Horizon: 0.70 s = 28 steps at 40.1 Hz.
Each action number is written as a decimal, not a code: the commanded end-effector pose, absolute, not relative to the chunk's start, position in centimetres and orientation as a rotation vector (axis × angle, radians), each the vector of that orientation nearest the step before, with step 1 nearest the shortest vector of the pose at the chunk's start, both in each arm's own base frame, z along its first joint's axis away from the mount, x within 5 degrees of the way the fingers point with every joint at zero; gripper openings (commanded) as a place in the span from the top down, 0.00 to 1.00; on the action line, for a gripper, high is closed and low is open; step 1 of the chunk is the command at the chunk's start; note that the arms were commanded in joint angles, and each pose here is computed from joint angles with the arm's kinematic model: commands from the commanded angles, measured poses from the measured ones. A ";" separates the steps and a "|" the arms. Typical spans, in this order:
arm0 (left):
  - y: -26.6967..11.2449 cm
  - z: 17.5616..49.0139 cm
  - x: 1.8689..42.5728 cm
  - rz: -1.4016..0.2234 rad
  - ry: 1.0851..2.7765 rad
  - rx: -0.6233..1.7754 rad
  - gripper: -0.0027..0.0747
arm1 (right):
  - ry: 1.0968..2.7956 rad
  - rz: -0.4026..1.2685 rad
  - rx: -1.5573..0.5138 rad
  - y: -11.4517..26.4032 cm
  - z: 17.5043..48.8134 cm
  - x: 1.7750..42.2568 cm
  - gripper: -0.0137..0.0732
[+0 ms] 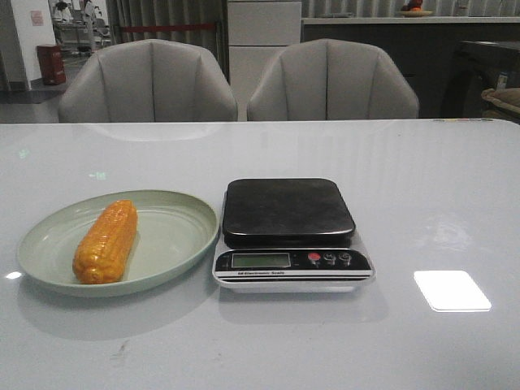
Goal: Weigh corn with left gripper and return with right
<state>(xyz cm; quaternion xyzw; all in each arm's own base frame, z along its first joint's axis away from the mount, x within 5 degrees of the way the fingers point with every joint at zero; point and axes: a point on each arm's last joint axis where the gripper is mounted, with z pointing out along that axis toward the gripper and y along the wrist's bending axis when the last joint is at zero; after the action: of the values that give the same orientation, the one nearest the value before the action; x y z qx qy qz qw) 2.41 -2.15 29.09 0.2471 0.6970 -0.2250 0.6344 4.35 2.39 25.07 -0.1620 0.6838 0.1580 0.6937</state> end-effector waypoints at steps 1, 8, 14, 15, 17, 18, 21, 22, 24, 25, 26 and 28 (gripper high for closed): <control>-2.2 30.5 2.4 -0.539 1.517 0.532 0.79 | 1.432 0.342 -0.320 2.1 26.7 4.3 0.59; -2.2 30.4 2.4 -0.539 1.518 0.532 0.79 | 1.432 0.342 -0.320 2.1 26.7 4.3 0.59; -2.4 29.5 2.7 -0.529 1.546 0.536 0.79 | 1.432 0.342 -0.320 2.1 26.7 4.3 0.59; -2.4 29.3 2.8 -0.523 1.551 0.531 0.79 | 1.432 0.342 -0.320 2.1 26.7 4.3 0.59; -2.5 28.7 3.1 -0.504 1.566 0.516 0.79 | 1.432 0.342 -0.320 2.1 26.7 4.3 0.59; -2.5 28.3 3.2 -0.486 1.579 0.506 0.79 | 1.432 0.342 -0.320 2.1 26.7 4.3 0.59; -2.4 27.2 3.9 -0.406 1.581 0.477 0.79 | 1.432 0.342 -0.320 2.1 26.7 4.3 0.59; -2.4 27.0 4.0 -0.381 1.572 0.456 0.79 | 1.432 0.342 -0.320 2.1 26.7 4.3 0.59; -2.3 26.5 4.3 -0.336 1.556 0.418 0.79 | 1.432 0.342 -0.320 2.1 26.7 4.3 0.59; -2.2 26.2 4.5 -0.316 1.552 0.394 0.79 | 1.432 0.342 -0.320 2.1 26.7 4.3 0.59; -2.1 25.9 4.6 -0.301 1.538 0.373 0.79 | 1.432 0.342 -0.320 2.1 26.7 4.3 0.59; -1.9 25.6 4.8 -0.267 1.513 0.328 0.79 | 1.432 0.342 -0.320 2.1 26.7 4.3 0.59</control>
<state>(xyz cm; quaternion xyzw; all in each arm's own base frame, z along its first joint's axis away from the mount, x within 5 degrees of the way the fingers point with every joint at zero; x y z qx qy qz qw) 4.55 -2.14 24.35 0.1819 0.7282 -0.1280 0.6483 4.35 2.39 25.08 -0.1618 0.6833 0.1580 0.6942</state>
